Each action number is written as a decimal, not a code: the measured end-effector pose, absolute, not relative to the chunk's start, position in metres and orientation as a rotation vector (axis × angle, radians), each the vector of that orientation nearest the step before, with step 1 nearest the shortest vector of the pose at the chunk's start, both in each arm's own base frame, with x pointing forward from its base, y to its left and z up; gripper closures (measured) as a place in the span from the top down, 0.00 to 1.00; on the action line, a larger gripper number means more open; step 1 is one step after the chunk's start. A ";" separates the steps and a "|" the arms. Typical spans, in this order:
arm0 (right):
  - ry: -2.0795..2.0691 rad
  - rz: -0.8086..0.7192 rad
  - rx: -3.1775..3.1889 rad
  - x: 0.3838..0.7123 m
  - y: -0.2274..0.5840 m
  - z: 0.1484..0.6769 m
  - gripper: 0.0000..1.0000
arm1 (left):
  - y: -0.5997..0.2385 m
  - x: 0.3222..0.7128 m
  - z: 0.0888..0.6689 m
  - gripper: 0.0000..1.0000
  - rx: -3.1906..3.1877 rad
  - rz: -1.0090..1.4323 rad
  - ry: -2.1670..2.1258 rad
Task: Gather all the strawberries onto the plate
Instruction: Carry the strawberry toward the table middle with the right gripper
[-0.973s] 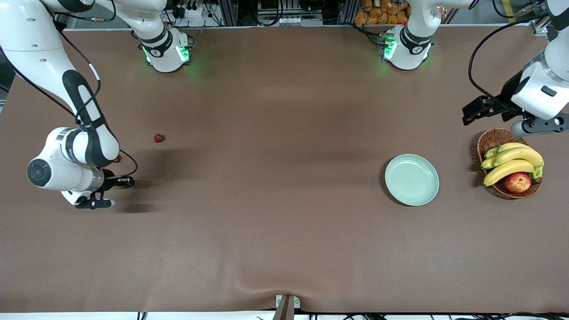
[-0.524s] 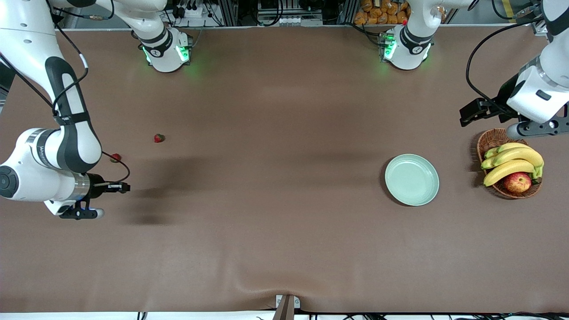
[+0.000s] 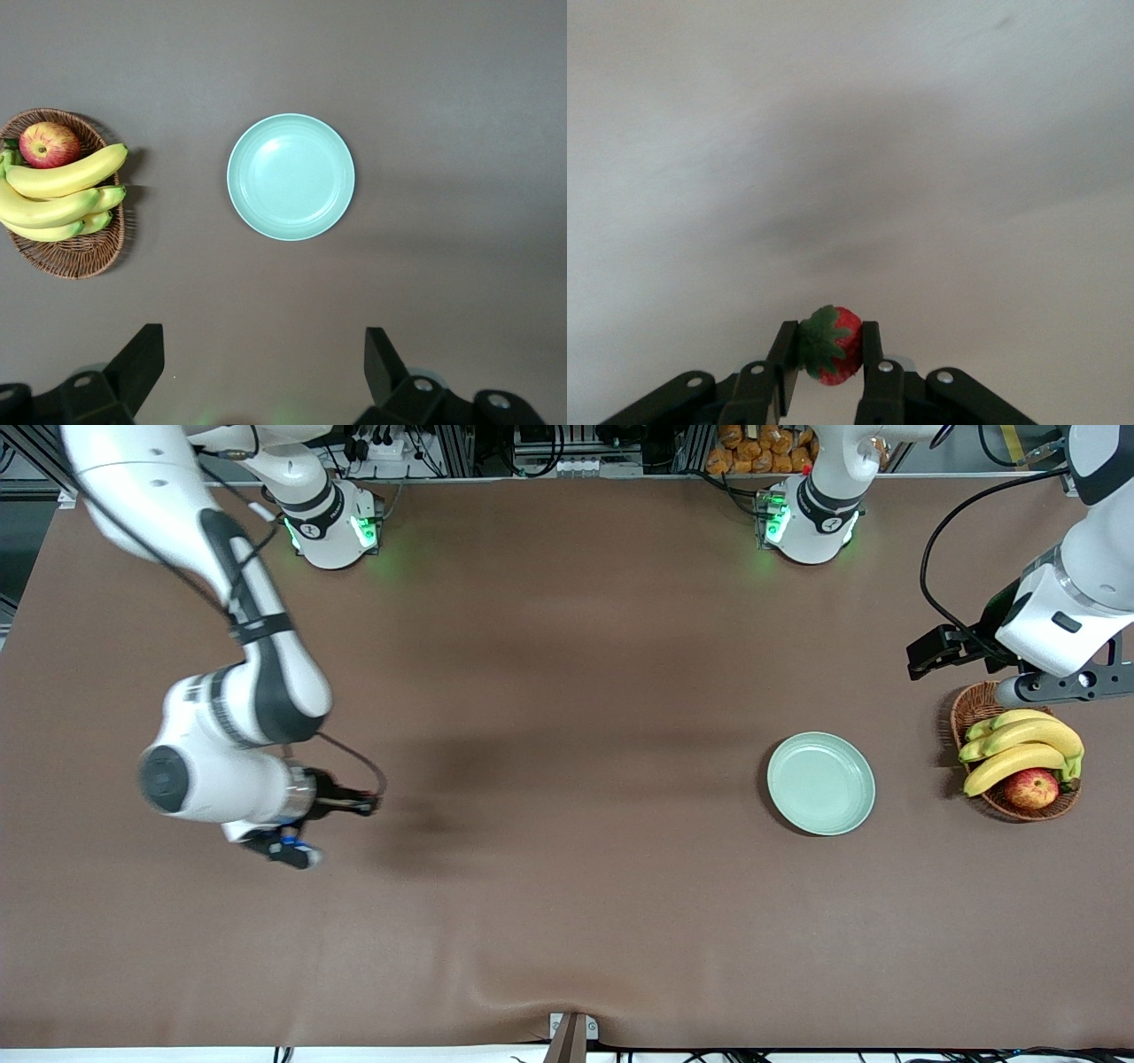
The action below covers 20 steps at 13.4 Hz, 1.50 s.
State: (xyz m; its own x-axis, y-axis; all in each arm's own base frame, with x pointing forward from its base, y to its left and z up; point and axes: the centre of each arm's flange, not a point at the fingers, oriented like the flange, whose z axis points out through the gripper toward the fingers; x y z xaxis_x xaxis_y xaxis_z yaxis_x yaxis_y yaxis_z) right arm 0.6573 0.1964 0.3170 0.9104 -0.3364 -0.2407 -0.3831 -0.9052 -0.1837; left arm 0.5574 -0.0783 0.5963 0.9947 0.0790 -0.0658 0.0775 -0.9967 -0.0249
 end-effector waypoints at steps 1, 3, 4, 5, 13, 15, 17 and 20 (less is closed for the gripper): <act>0.600 0.290 -2.807 0.653 0.225 0.317 0.33 | -0.079 0.557 0.594 1.00 -3.114 0.110 -0.121; 0.719 0.282 -2.706 0.642 0.281 0.311 0.33 | -0.078 0.557 0.590 1.00 -3.112 0.126 -0.122; 0.769 0.275 -2.665 0.636 0.306 0.305 0.33 | -0.078 0.557 0.587 1.00 -3.110 0.135 -0.122; 0.810 0.257 -2.629 0.631 0.329 0.300 0.33 | -0.078 0.556 0.583 1.00 -3.109 0.146 -0.122; 0.964 0.217 -2.455 0.549 0.497 0.252 0.33 | -0.078 0.554 0.566 1.00 -3.099 0.199 -0.122; 0.952 0.206 -2.463 0.535 0.513 0.236 0.33 | -0.078 0.554 0.557 1.00 -3.098 0.205 -0.121; 0.950 0.182 -2.461 0.520 0.528 0.219 0.33 | -0.078 0.554 0.548 1.00 -3.096 0.216 -0.121; 0.949 0.200 -2.471 0.495 0.551 0.206 0.33 | -0.078 0.553 0.543 1.00 -3.094 0.226 -0.120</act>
State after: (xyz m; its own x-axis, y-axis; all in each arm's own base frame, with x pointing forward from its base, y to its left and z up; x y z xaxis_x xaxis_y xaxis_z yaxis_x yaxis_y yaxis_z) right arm 0.4954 0.5505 0.2059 0.7485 -0.5917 -0.2994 -0.6622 -0.6432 -0.3845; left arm 0.5535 -0.0777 0.5430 0.9864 0.0800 -0.1437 0.0747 -0.9963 -0.0421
